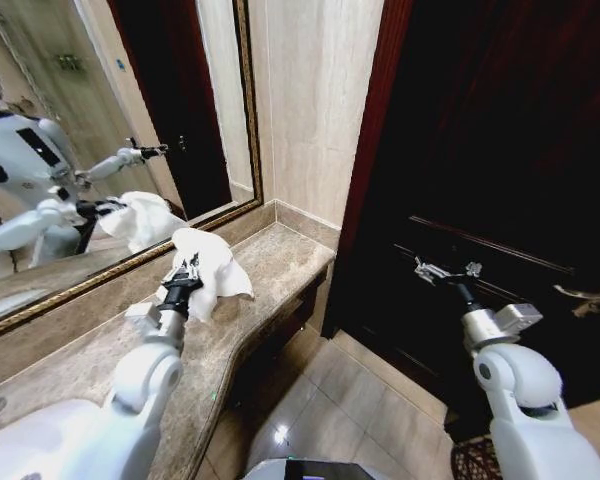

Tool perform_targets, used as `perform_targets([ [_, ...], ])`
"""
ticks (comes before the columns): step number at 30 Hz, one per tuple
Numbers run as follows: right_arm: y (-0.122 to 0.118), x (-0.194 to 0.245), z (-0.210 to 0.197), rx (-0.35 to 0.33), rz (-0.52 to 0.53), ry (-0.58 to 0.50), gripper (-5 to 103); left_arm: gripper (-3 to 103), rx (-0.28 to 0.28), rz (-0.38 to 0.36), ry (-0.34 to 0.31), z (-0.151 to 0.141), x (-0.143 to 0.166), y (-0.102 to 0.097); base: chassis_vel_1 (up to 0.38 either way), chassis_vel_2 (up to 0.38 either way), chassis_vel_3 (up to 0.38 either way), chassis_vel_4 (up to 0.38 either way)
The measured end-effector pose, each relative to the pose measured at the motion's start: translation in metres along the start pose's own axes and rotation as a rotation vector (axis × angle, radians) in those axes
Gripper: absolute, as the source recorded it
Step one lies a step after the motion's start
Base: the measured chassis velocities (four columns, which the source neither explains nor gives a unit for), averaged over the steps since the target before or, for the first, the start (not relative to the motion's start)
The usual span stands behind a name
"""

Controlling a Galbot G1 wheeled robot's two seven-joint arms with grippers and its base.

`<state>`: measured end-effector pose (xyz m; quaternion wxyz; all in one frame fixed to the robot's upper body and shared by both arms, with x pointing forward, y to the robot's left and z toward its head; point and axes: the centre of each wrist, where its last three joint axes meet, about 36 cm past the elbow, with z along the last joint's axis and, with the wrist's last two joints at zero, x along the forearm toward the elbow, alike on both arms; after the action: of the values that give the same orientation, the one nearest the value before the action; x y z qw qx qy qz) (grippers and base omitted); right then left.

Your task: Discard the used towel into the hamper.

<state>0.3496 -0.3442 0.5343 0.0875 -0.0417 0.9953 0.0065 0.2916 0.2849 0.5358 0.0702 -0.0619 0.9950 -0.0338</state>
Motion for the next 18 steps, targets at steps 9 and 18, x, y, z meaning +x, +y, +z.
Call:
perform_targets([
  [9,-0.002,0.007,-0.011,-0.004,-0.031,-0.001,100,7,-0.023,-0.033,0.032,-0.014,0.046,0.005,0.000,0.000,0.000,0.000],
  [18,-0.011,0.014,0.000,0.007,-0.062,0.063,100,7,0.040,-0.063,0.054,0.005,0.073,0.006,0.000,0.000,0.000,0.000],
])
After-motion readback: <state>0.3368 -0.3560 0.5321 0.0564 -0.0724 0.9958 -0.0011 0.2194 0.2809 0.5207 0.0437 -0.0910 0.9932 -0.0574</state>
